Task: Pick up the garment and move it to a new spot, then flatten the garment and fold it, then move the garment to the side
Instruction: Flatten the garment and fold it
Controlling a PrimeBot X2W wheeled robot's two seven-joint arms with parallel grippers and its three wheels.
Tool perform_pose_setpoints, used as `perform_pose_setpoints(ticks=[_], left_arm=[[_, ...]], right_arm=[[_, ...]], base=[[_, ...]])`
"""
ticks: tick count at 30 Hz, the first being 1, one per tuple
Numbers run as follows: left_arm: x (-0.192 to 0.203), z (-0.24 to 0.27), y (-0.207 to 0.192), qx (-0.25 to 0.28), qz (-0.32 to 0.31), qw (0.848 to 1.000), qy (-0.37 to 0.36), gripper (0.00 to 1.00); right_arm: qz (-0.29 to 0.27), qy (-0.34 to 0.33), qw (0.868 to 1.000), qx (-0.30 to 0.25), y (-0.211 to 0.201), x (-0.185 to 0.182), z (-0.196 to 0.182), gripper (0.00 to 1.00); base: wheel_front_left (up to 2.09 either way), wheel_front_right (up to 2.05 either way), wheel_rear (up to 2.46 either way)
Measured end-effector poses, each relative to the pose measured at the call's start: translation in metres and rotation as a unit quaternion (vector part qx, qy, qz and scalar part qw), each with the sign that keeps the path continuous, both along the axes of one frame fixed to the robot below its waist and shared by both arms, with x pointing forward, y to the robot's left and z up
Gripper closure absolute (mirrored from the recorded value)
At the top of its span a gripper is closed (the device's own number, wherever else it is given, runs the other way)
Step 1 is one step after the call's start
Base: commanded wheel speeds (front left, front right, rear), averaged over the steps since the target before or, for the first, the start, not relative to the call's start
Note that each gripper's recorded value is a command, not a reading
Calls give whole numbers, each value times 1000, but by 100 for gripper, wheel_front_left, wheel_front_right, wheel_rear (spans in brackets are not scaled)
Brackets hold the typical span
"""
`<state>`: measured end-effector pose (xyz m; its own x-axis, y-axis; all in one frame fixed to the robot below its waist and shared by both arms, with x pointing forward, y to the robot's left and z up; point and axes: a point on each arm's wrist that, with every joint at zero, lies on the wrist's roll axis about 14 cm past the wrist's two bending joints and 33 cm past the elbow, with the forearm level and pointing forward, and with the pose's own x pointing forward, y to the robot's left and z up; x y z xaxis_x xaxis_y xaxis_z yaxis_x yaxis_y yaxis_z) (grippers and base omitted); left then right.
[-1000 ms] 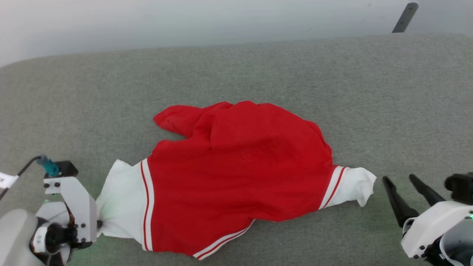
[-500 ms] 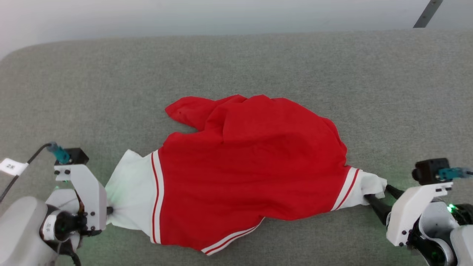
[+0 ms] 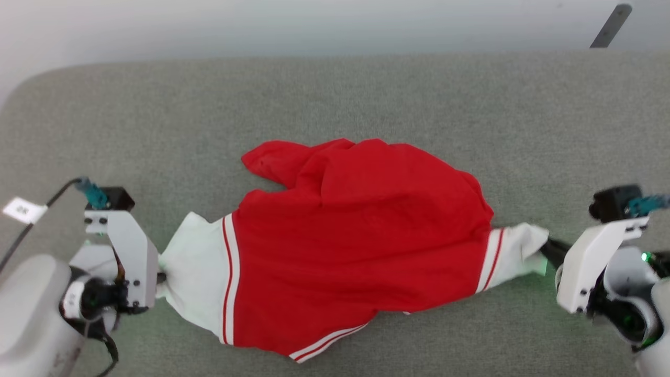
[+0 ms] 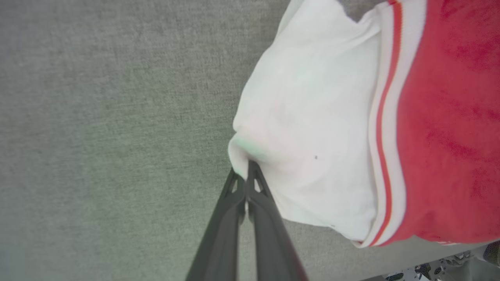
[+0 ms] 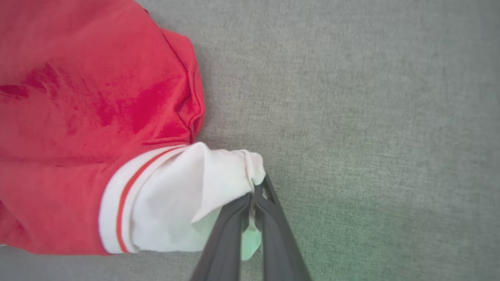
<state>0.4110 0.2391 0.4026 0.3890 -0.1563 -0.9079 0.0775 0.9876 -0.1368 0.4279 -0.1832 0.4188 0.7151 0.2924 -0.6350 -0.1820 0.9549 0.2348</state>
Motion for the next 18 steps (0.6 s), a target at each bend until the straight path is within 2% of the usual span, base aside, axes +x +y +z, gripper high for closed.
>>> perform_pose_setpoints(ticks=[4,9,13,18], left_arm=[[11,29,-2,6,-15,999,-32,100],[35,87,-5,19,-33,993,-109,100],[54,144,-12,26,-46,981,-184,100],[72,219,-24,30,-62,956,-286,100]], right_arm=[[8,-48,999,14,3,14,37,100],[14,-128,991,19,4,35,97,100],[18,-214,977,17,6,52,158,100],[37,-309,950,26,23,61,233,100]], base=[[0,0,0],[0,0,0],[0,0,0],[0,0,0]])
